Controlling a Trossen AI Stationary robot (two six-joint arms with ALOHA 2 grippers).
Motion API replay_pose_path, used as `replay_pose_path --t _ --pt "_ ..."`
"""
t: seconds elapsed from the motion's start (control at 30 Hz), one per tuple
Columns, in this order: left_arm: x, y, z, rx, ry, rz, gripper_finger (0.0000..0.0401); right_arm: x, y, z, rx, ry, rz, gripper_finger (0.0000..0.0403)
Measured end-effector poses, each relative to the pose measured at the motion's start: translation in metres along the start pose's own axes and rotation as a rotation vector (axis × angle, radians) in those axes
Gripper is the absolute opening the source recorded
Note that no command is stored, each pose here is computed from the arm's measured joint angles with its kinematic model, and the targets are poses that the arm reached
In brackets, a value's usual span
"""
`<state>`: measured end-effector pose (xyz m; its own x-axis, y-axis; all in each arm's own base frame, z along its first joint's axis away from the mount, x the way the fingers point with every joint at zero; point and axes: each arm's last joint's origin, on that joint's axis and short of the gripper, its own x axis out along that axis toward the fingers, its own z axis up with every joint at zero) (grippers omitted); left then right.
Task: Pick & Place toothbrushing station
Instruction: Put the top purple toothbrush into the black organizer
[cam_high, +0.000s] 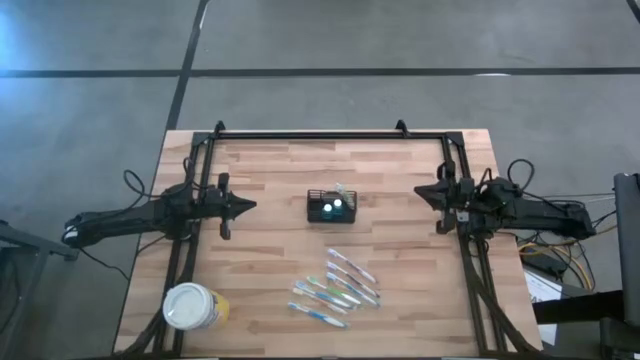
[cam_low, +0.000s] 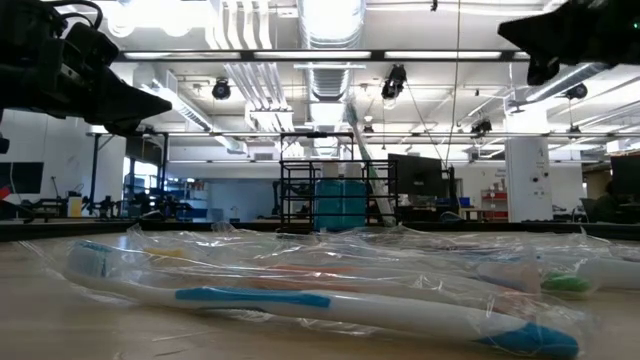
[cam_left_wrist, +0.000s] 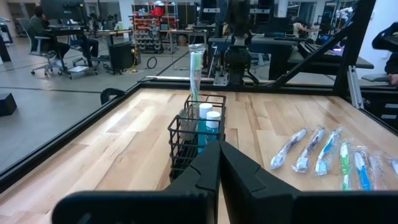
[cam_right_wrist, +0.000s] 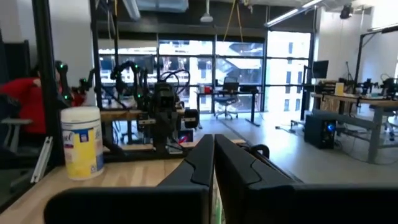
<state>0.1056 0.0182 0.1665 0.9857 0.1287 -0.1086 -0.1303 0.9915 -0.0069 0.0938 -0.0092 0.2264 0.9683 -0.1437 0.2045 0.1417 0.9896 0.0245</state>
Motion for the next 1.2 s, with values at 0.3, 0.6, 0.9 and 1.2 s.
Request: replay_pose_path --t 0.3,0.6,0.9,1.2 --pt "0.000 0.000 0.000 -0.002 0.002 0.000 0.0014 -0.008 -0.001 -0.031 0.036 0.018 -0.002 0.0008" --pt "0.000 0.000 0.000 -0.003 0.004 0.000 0.0014 -0.006 -0.001 -0.044 0.069 0.074 -0.008 0.0008" --pt "0.000 0.000 0.000 -0.003 0.003 0.000 0.0014 0.014 0.012 -0.026 0.149 0.303 0.075 0.0008" --pt "0.000 0.000 0.000 -0.027 0.001 0.000 0.0014 0.087 0.050 -0.012 0.199 0.851 0.055 0.0008"
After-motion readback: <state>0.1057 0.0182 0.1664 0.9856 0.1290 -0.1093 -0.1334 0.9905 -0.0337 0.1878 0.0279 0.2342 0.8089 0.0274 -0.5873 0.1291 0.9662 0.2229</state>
